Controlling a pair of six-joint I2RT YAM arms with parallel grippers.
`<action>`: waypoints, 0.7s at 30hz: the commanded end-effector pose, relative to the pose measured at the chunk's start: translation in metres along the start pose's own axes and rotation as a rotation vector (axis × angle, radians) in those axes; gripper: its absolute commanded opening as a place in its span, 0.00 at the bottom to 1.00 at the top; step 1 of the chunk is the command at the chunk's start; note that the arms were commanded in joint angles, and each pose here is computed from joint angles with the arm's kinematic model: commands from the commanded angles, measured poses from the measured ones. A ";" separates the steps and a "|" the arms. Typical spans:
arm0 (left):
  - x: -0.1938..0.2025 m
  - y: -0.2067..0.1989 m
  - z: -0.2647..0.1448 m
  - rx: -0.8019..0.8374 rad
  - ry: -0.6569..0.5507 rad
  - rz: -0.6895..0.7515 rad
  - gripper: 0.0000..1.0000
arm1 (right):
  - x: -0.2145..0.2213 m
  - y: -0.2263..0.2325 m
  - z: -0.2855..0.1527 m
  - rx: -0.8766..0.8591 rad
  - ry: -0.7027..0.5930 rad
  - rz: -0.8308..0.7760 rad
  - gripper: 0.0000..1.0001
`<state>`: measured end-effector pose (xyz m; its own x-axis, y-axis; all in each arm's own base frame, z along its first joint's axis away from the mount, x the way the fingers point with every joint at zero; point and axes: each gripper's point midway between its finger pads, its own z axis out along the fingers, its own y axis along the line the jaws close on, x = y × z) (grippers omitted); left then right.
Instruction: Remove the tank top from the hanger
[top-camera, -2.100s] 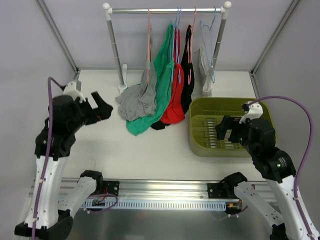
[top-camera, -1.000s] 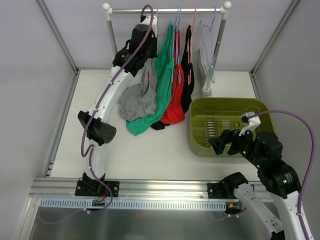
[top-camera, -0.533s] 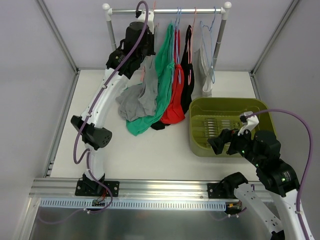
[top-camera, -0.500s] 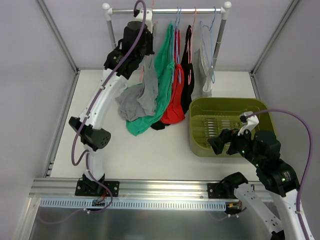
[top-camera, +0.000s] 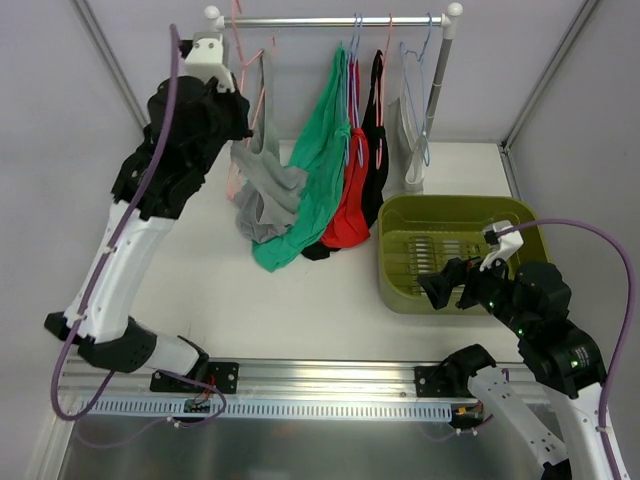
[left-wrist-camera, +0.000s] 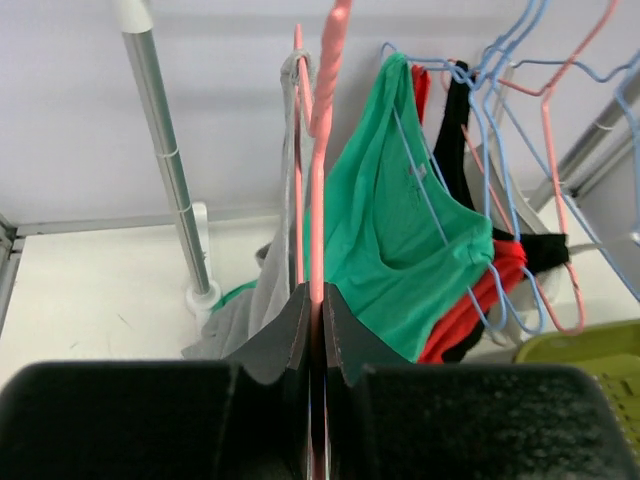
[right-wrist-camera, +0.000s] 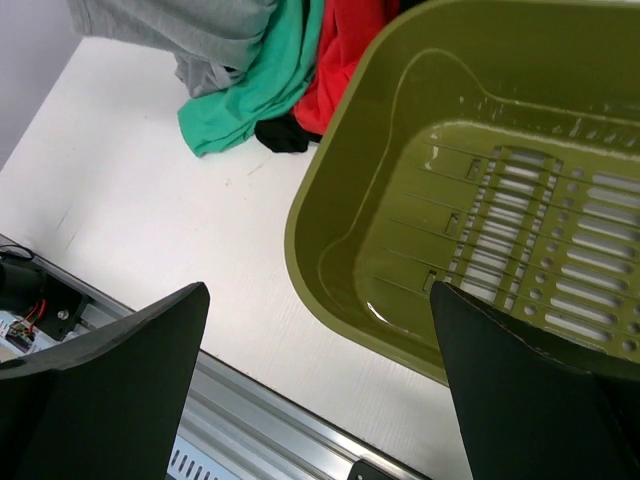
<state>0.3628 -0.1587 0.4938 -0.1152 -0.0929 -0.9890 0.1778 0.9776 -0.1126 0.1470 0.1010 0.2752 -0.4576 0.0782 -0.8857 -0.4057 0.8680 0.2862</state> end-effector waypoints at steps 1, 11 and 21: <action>-0.024 0.003 -0.052 0.080 -0.089 -0.084 0.00 | -0.029 0.018 -0.009 -0.081 -0.075 -0.060 0.99; -0.014 0.002 -0.210 0.408 -0.116 -0.174 0.00 | -0.061 0.119 -0.020 -0.668 -0.101 -0.077 0.99; 0.052 -0.019 -0.276 0.667 0.075 -0.221 0.00 | -0.087 0.183 0.034 -0.774 -0.020 -0.112 0.93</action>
<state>0.0860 -0.1031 0.5092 -0.1134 -0.3012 -0.9468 0.6580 0.6913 -0.2987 0.1524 0.2465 0.3474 -0.5050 -0.0183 -0.8629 -0.8082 0.3611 0.4653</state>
